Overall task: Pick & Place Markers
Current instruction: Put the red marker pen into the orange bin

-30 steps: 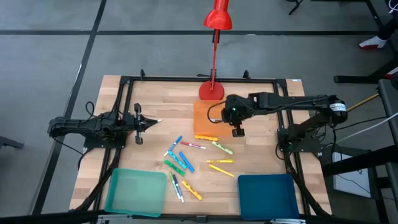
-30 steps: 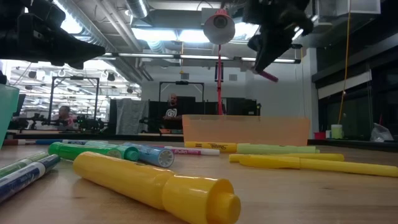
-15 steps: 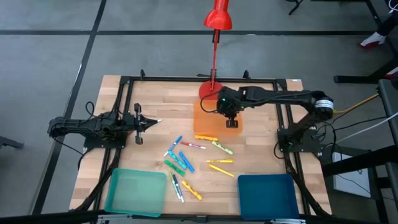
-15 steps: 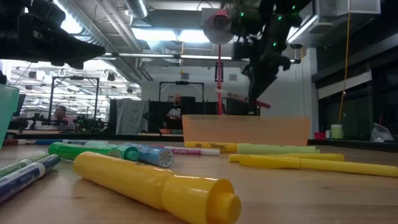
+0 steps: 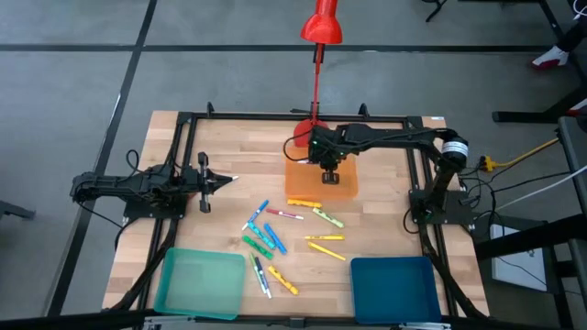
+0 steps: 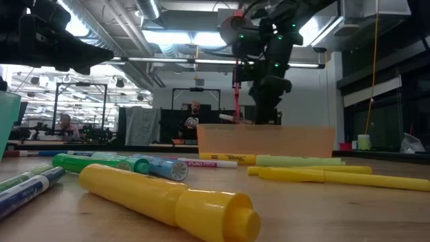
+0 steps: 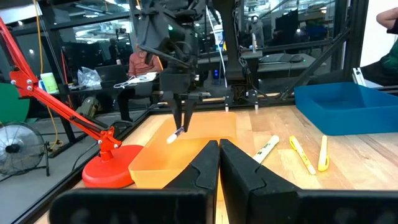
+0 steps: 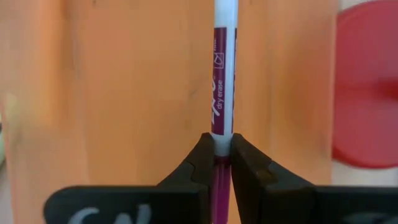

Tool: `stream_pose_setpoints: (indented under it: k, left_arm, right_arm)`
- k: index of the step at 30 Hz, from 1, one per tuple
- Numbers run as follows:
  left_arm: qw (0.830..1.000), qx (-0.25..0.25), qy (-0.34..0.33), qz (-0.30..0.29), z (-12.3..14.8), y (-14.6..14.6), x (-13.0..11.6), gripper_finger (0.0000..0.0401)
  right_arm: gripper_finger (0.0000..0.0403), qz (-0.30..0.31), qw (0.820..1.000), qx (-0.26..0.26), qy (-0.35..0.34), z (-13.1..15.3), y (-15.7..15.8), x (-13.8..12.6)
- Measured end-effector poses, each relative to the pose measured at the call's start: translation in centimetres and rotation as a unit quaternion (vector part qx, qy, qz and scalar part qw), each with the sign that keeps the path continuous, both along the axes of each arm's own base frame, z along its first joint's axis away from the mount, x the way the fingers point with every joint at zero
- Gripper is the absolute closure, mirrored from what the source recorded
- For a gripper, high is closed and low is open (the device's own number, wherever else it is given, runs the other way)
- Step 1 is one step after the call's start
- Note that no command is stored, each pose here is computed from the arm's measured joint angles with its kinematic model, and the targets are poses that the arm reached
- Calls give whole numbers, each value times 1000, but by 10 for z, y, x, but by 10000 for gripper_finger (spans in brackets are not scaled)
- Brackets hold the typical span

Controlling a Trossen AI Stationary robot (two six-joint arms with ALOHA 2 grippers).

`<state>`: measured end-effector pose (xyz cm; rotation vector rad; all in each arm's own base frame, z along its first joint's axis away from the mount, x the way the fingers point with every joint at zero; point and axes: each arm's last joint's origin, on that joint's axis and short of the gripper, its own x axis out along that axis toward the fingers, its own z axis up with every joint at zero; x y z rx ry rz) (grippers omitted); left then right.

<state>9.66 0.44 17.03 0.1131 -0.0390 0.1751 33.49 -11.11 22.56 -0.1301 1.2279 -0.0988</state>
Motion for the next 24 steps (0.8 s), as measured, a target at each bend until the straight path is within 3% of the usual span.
stream_pose_setpoints:
  k: [18, 24]
  left_arm:
    - [1000, 0, 0, 0, 0, 0, 0, 388]
    - [1000, 0, 0, 0, 0, 0, 0, 393]
  right_arm:
    - [364, -15, 1000, 5, 6, 4, -7, 5]
    - [320, -19, 1000, 6, 6, 4, -7, 5]
